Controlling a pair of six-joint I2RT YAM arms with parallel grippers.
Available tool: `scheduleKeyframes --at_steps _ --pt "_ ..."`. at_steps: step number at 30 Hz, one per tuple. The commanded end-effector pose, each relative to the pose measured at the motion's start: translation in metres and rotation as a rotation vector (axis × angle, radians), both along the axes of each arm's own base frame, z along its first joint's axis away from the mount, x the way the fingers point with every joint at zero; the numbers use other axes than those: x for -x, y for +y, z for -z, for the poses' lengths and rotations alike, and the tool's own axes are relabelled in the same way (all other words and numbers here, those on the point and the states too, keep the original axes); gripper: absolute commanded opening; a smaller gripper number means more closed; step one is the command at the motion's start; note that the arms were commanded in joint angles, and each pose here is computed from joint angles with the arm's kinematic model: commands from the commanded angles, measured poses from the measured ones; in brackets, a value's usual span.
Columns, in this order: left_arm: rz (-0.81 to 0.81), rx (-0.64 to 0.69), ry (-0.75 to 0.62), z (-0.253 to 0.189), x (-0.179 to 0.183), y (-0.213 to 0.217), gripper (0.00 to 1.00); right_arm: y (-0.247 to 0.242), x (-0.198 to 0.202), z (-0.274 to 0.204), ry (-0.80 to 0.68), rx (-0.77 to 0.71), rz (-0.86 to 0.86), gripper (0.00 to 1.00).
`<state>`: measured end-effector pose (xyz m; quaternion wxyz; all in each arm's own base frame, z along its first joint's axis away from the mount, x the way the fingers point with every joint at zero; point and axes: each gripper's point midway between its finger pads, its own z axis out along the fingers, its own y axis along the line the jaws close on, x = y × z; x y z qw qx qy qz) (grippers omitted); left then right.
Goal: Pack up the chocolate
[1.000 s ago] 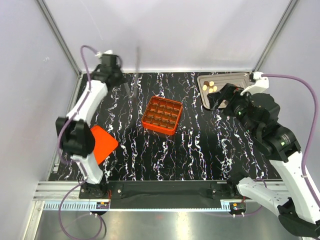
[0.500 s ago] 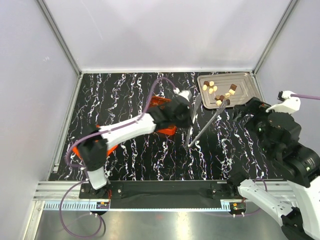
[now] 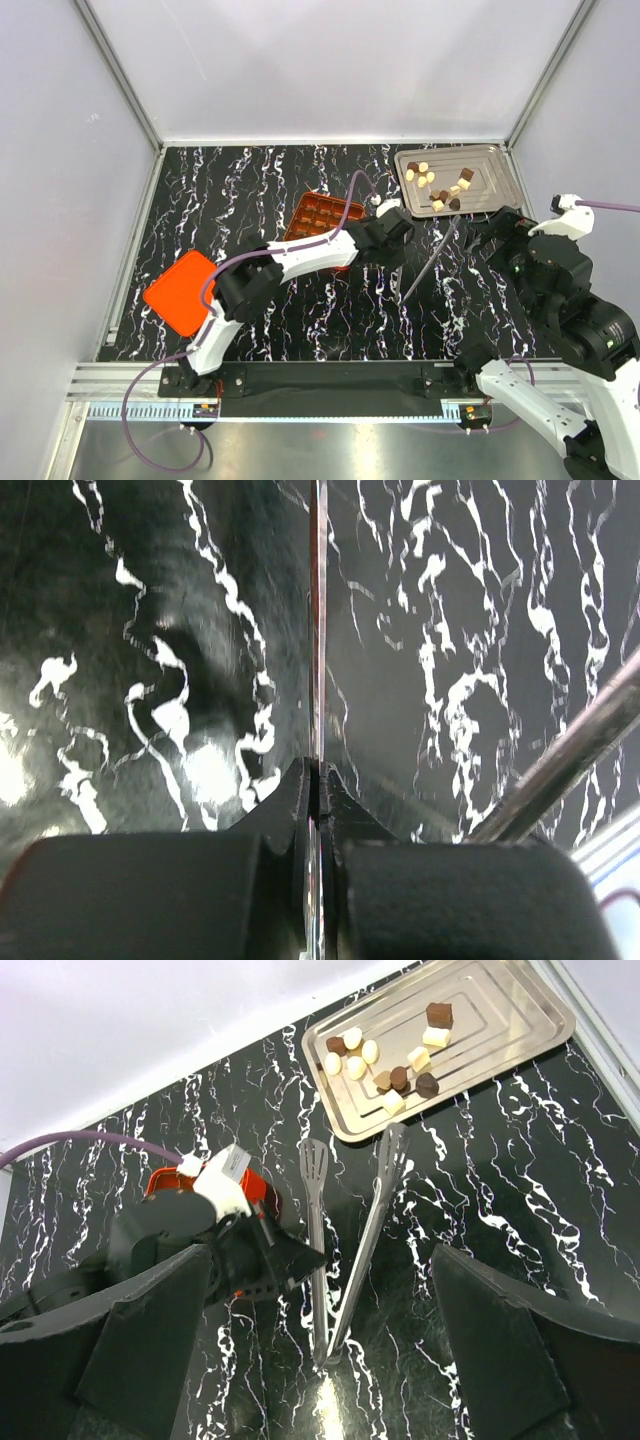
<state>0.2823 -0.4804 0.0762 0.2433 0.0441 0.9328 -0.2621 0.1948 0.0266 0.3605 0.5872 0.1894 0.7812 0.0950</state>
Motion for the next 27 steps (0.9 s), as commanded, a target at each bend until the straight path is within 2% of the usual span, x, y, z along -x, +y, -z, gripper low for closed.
scheduleKeyframes --at_steps 1,8,21,23,24,27 --pt "-0.077 0.002 -0.035 -0.005 -0.017 -0.008 0.00 -0.004 0.002 0.001 -0.015 -0.027 0.025 1.00" --pt "-0.115 -0.080 -0.040 0.021 -0.019 0.007 0.00 -0.006 0.003 0.031 0.058 -0.001 0.050 0.99" --pt "-0.093 -0.146 -0.017 0.040 -0.006 0.019 0.02 -0.004 0.010 0.030 0.045 -0.030 0.018 1.00" --pt "-0.087 -0.145 -0.008 0.042 -0.003 0.018 0.06 -0.003 0.011 0.030 0.050 -0.024 0.012 1.00" --pt "-0.080 -0.142 -0.007 0.041 -0.002 0.017 0.14 -0.002 0.010 0.030 0.051 -0.021 0.008 1.00" --pt "-0.064 -0.137 -0.011 0.038 0.000 0.014 0.20 -0.002 0.010 0.029 0.049 -0.021 0.006 1.00"
